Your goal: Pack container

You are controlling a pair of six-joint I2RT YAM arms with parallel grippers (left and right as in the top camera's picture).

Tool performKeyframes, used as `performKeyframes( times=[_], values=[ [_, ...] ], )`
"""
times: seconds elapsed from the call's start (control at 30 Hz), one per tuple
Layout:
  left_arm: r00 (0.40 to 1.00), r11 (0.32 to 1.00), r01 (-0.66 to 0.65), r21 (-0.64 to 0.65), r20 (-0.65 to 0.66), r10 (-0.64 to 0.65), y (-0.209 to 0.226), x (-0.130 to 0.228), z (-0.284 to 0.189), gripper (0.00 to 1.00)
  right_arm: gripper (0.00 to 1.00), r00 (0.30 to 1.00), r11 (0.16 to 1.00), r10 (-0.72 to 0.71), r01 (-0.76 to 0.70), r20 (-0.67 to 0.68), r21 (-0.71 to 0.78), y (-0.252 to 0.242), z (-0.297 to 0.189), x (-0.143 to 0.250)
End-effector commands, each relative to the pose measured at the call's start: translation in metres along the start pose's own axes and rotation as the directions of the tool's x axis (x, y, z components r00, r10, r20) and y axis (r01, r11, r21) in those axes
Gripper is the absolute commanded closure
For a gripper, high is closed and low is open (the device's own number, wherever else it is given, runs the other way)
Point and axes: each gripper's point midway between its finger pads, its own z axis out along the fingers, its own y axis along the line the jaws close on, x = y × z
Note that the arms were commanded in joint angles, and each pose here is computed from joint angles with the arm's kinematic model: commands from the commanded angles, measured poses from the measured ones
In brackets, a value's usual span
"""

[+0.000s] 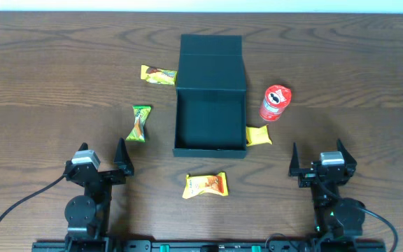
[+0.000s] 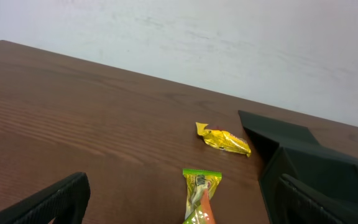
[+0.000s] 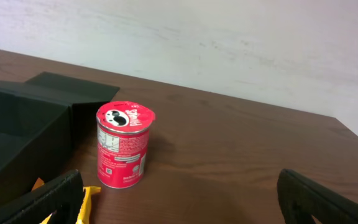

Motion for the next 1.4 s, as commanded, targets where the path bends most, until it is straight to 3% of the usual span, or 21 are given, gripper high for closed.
performKeyframes(
  times=[0.0, 1.37],
  values=[
    [0.998, 0.999, -0.029, -0.022, -0.054, 0.027, 0.0061, 0.0163, 0.0000, 0.05, 0.01, 1.000, 1.000, -0.010, 0.010, 0.000, 0.002, -0.0008, -0.0003, 0.0006],
    [0.998, 0.999, -0.029, -0.022, -0.054, 0.027, 0.0061, 0.0163, 0.0000, 0.05, 0.01, 1.000, 1.000, -0.011, 0.010, 0.027, 0.014, -0.0032, -0.0004, -0.0061]
  ],
)
